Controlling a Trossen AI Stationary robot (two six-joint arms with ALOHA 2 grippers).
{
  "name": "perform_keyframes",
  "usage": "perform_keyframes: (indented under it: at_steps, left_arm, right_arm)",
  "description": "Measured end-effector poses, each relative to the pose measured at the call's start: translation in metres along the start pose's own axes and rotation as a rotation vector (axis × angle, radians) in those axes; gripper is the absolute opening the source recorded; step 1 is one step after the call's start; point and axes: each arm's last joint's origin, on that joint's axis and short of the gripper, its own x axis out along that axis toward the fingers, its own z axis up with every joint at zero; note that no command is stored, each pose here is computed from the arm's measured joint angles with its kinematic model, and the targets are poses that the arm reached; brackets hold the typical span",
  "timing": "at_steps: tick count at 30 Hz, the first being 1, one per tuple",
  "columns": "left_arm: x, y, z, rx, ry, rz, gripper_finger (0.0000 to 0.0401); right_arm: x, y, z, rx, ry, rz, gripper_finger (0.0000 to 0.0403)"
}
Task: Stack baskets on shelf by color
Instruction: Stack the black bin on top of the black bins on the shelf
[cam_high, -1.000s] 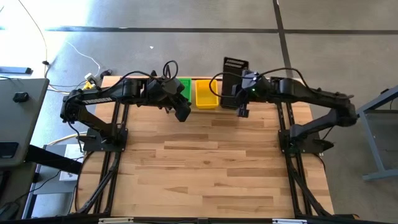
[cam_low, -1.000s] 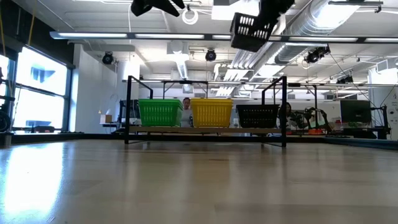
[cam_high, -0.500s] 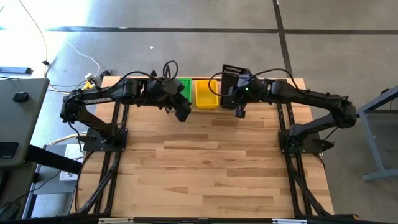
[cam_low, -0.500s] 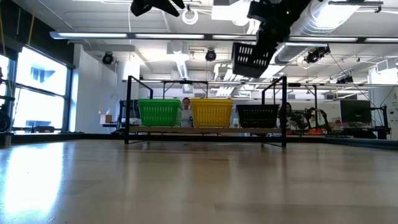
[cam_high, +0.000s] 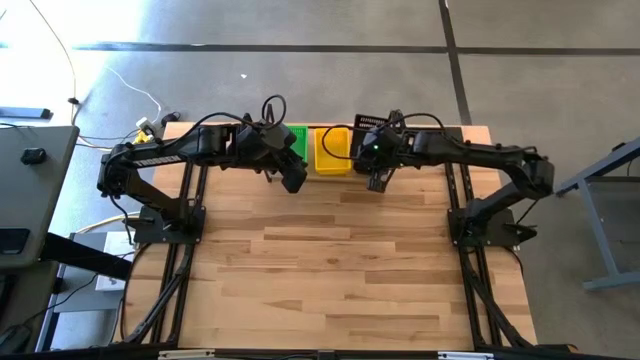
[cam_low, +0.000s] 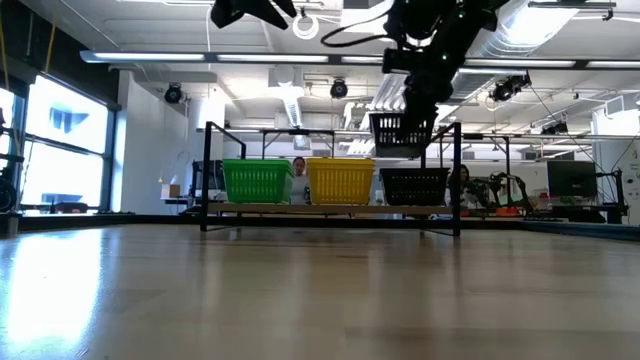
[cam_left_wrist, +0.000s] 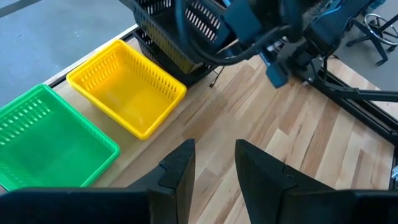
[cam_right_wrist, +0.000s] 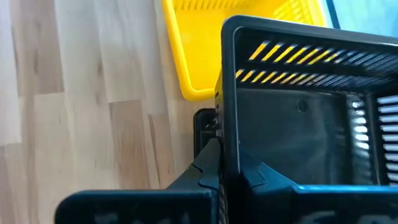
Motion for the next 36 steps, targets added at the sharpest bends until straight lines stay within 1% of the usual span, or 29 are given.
perform_keyframes:
  at_steps: [3,9,16,22,27,36]
  left_arm:
    - [0.0,0.0,0.0,0.016,0.001,0.0,0.0103]
    - [0.0,0.0,0.0,0.026,0.001,0.0,0.0103]
    - [0.0,0.0,0.0,0.027,0.002,0.0,0.0103]
    - [0.0,0.0,0.0,0.027,0.004,0.0,0.0103]
    - [0.0,0.0,0.0,0.027,0.005,0.0,0.0103]
    - [0.0,0.0,-0.001,0.028,0.007,0.002,0.0103]
  right_arm:
    - [0.004,-0.002,-0.004,0.025,0.042,0.005,0.0]
    - [0.01,-0.002,-0.009,0.026,0.107,0.034,0.0]
    - [0.01,-0.001,-0.01,0.026,0.113,0.057,0.0]
    - [0.021,0.001,-0.01,0.047,0.137,0.066,0.0]
    - [0.028,0.001,-0.01,0.058,0.155,0.049,0.0]
    - [0.028,0.001,-0.01,0.045,0.155,0.049,0.0]
